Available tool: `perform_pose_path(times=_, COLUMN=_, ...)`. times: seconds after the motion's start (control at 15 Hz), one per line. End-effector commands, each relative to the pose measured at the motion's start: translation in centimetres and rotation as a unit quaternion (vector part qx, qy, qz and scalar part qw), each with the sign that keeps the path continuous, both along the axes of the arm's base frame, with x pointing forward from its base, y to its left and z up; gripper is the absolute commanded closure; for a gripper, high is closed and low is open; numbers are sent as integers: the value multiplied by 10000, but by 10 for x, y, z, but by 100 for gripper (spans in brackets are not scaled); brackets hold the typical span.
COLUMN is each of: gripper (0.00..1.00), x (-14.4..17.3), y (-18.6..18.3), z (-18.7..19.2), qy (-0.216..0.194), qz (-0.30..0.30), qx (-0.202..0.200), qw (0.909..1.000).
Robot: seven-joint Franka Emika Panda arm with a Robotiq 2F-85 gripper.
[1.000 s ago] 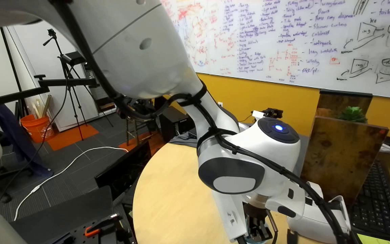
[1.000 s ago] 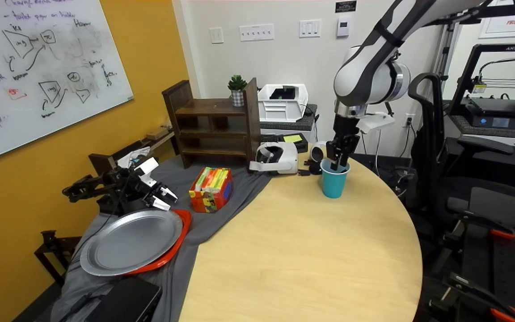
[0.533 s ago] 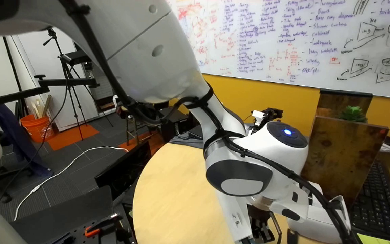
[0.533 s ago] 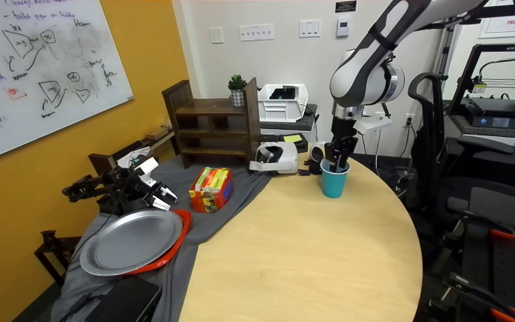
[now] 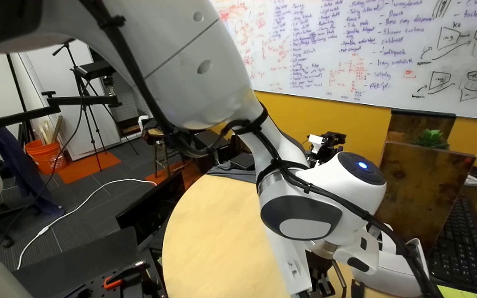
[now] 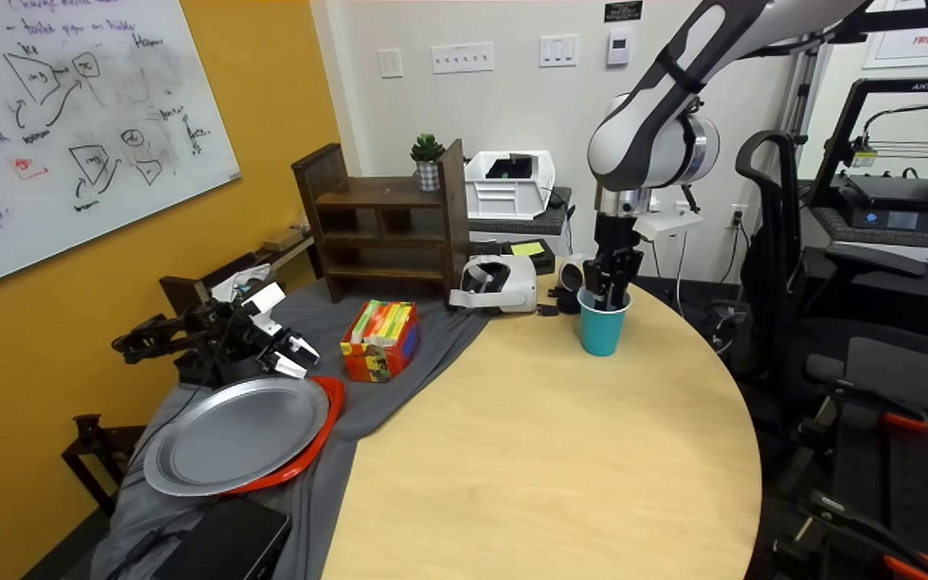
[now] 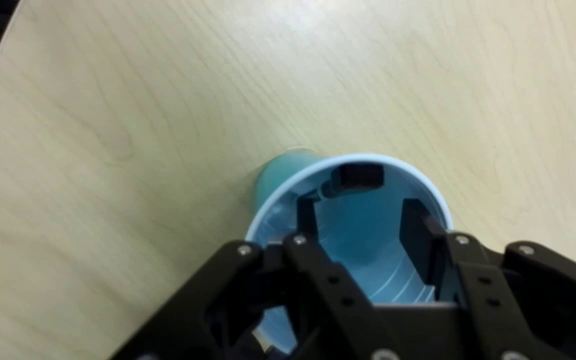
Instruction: Put the marker on the table
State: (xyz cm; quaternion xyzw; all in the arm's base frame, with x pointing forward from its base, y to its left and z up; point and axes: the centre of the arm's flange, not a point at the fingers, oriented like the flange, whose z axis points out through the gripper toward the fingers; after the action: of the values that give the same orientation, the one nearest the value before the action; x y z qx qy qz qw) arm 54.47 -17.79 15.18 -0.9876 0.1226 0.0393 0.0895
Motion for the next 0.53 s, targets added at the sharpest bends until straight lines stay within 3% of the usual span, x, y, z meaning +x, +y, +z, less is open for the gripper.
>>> perform_pose_path(times=0.0, gripper=51, x=8, y=-8, z=0, qy=158, qz=16, qx=115, qw=9998)
perform_pose_path(times=0.47, gripper=50, x=10, y=-17, z=-4, qy=429, qz=-50, qx=133, qw=9990)
